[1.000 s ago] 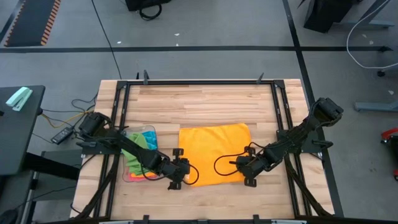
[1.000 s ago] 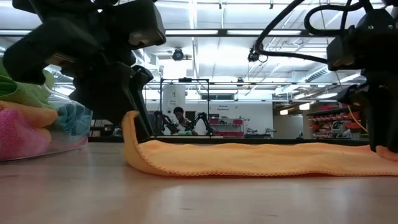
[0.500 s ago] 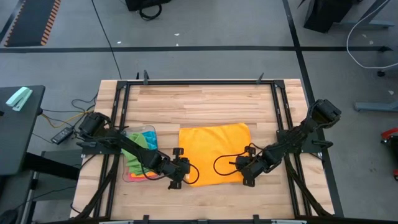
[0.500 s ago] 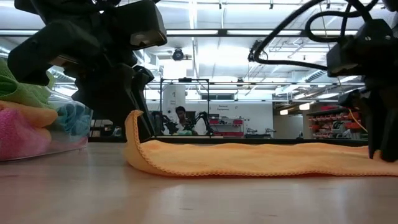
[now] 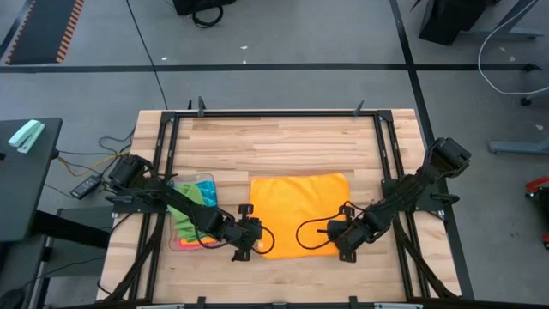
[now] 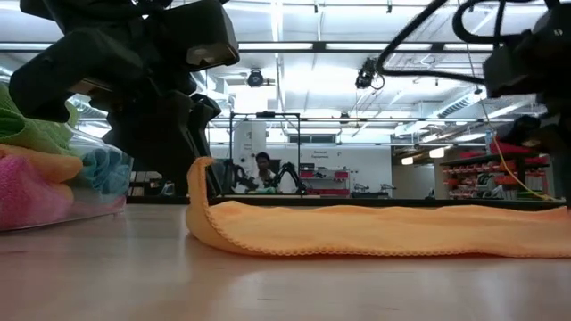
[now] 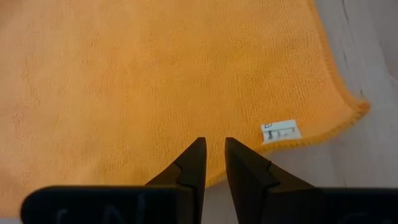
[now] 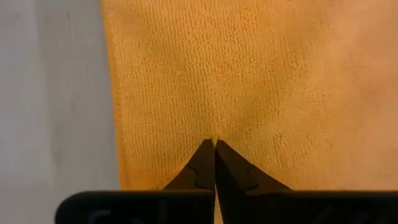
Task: Fold microfiber towels
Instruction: Fold the yellow microfiber cloth
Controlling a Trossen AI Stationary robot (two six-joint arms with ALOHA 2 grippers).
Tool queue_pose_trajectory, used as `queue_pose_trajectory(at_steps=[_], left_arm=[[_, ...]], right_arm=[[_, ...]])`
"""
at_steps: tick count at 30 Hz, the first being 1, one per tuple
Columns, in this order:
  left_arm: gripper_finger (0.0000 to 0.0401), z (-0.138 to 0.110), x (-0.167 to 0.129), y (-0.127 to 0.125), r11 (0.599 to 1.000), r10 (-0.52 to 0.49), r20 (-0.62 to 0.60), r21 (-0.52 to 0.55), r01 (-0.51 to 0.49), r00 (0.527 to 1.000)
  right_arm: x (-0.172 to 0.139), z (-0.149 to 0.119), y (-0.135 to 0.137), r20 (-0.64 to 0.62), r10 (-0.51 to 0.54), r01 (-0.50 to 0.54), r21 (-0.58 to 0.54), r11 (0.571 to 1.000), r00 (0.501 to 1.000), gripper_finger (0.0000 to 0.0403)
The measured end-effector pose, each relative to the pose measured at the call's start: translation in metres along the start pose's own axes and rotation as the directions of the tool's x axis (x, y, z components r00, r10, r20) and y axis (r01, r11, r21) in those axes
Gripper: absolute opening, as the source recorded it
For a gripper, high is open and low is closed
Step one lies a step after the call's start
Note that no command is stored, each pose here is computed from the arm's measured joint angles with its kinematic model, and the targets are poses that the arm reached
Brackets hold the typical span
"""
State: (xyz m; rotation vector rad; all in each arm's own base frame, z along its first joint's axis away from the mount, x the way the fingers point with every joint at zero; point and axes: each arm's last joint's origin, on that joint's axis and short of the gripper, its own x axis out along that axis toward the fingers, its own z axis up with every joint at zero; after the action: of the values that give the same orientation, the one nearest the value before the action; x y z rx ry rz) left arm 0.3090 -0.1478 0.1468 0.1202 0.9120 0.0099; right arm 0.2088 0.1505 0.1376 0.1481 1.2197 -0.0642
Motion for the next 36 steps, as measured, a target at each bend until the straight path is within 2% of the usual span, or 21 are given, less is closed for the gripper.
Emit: queue_pose_trajectory(at_steps=[5,14,21,31,36], left_arm=[[0.0072,0.000,0.000,0.000,1.000,0.000,0.000,0.000,0.000,1.000],[0.0070,0.000,0.000,0.000,1.000,0.000,0.000,0.000,0.000,1.000],[0.0070,0.000,0.000,0.000,1.000,0.000,0.000,-0.001,0.000,1.000],[0.0068,0.000,0.000,0.000,1.000,-0.001,0.000,-0.001,0.001,1.000],[0.0064,0.000,0.000,0.000,1.000,0.000,0.000,-0.002,0.000,1.000]], right_arm=[[-0.015,0.010,0.006,-0.044,-0.039,0.038,-0.012,0.999,0.998,0.0004],[-0.024,0.016,0.011,-0.070,-0.018,0.019,0.023,1.000,0.997,0.0014],[-0.023,0.014,0.011,-0.065,-0.015,0.018,0.041,0.999,0.998,0.0044],[-0.006,-0.001,0.001,-0.059,-0.023,0.028,0.086,0.996,0.998,0.0112],[-0.005,0.003,0.004,-0.023,0.012,-0.010,0.090,0.996,1.000,0.0118]])
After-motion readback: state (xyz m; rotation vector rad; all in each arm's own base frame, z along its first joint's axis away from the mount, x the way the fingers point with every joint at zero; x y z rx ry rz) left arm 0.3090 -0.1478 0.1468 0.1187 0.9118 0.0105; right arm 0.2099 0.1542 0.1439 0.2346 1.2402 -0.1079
